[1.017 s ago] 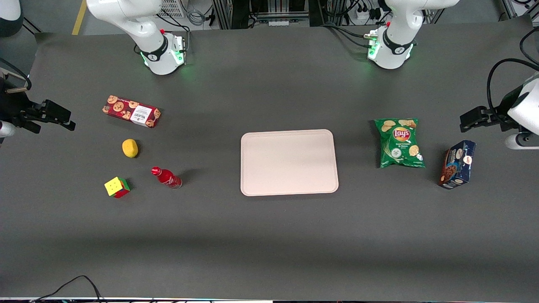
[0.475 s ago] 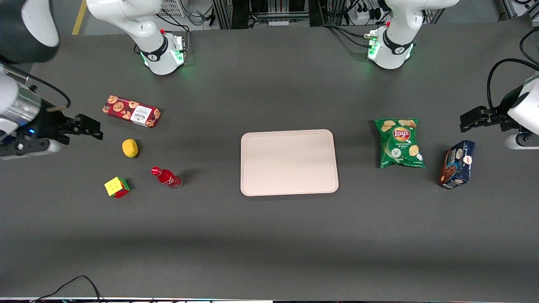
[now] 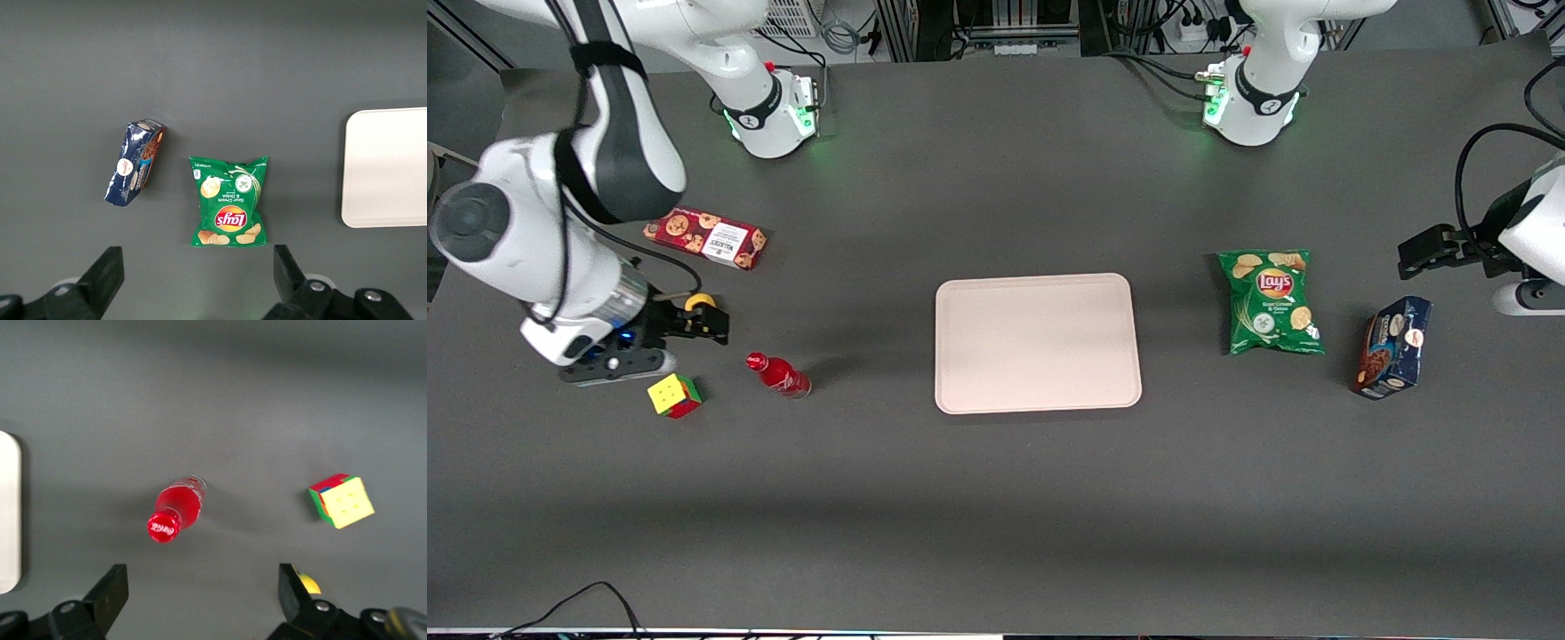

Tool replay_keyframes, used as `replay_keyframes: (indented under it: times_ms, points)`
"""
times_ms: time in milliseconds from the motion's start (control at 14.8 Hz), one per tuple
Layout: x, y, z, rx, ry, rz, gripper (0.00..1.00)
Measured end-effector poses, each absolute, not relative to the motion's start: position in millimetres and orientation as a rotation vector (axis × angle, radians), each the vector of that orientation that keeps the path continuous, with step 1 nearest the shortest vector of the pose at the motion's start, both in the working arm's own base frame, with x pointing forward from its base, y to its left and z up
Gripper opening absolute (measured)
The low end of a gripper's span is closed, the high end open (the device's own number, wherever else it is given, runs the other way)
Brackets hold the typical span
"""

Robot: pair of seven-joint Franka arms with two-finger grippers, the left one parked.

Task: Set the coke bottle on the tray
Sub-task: 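Move the right gripper down over the red Coca-Cola bottle, then close the right gripper around the bottle's neck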

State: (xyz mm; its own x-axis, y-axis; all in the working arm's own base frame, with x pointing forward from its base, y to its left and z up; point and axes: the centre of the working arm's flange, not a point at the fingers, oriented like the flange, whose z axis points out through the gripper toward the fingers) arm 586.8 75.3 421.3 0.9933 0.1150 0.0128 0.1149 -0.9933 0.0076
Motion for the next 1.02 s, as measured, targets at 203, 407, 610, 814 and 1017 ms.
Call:
replay_keyframes:
  times_ms: [203,407,610,814,1017]
  points:
    - [584,86,379,3.131,0.173,0.002,1.00]
    - [588,96,357,3.134,0.185,0.010,1.00]
    - [591,98,345,3.135,0.185,0.017,1.00]
    - [592,99,333,3.135,0.187,0.011,1.00]
    - [592,102,325,3.136,0.196,0.000,1.00]
